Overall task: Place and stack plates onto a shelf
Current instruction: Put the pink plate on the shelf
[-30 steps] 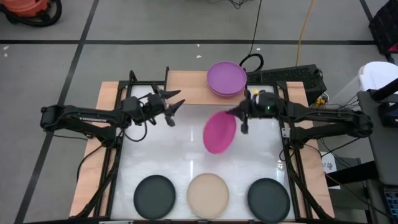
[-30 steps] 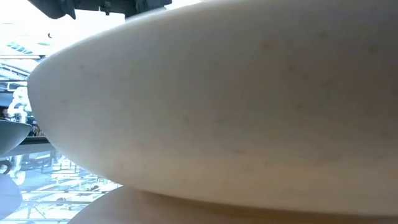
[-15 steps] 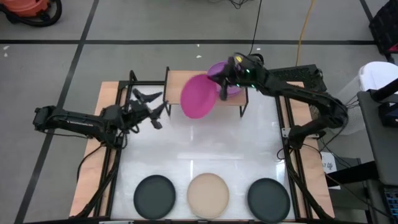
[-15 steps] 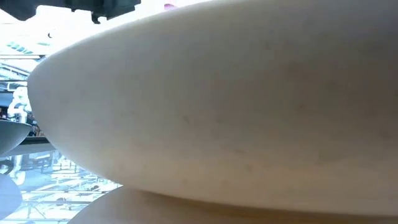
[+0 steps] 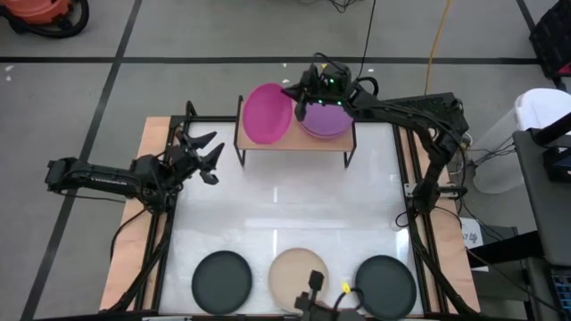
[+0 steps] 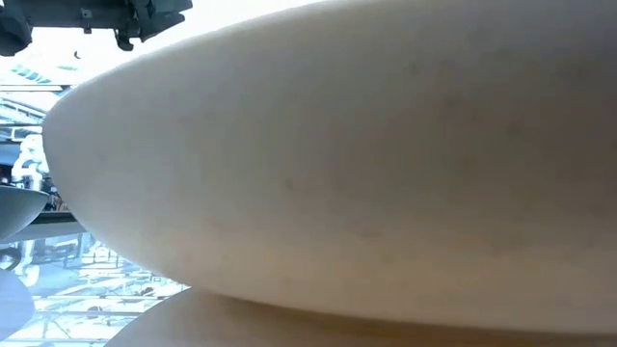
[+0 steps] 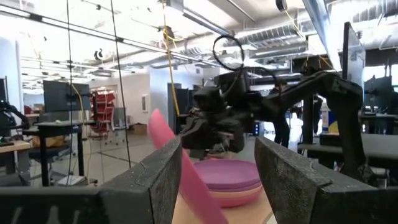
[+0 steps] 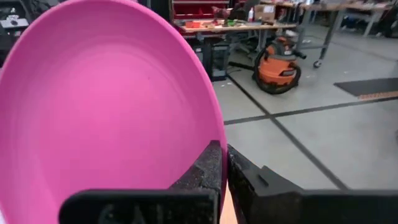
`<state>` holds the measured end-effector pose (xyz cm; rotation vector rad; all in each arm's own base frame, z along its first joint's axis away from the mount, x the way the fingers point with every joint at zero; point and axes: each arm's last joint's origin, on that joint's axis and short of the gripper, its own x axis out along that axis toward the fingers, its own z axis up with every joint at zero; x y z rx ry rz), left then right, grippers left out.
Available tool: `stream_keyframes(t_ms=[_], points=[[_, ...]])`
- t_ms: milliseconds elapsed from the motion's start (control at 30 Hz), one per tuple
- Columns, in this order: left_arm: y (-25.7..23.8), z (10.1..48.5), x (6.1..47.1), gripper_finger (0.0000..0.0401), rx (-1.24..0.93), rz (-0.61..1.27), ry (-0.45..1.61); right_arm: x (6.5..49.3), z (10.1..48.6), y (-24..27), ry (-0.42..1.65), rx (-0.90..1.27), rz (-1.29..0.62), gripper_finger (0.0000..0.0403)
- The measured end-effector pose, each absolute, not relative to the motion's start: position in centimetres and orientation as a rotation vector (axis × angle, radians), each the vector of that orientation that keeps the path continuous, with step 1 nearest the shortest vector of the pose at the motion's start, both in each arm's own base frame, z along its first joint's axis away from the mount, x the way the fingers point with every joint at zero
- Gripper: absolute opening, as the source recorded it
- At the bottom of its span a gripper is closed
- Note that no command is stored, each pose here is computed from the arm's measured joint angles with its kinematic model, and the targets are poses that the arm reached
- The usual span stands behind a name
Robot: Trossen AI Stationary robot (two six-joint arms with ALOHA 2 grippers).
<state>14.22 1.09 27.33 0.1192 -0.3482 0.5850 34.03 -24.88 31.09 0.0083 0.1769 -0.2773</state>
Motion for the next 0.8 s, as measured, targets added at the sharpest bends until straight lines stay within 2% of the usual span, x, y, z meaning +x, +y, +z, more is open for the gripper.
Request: stream_keyframes(t_ms=[267,800], points=[[1.1,27.3,14.3,0.0207,0.116,0.583,-0.348,34.4,29.1,-26.2,0.211,0.016,-0.287,0.0000],[1.1,27.3,14.3,0.0207,0.110,0.582,-0.350,34.7,28.4,-26.2,0.234,-0.023,-0.283,0.0000]])
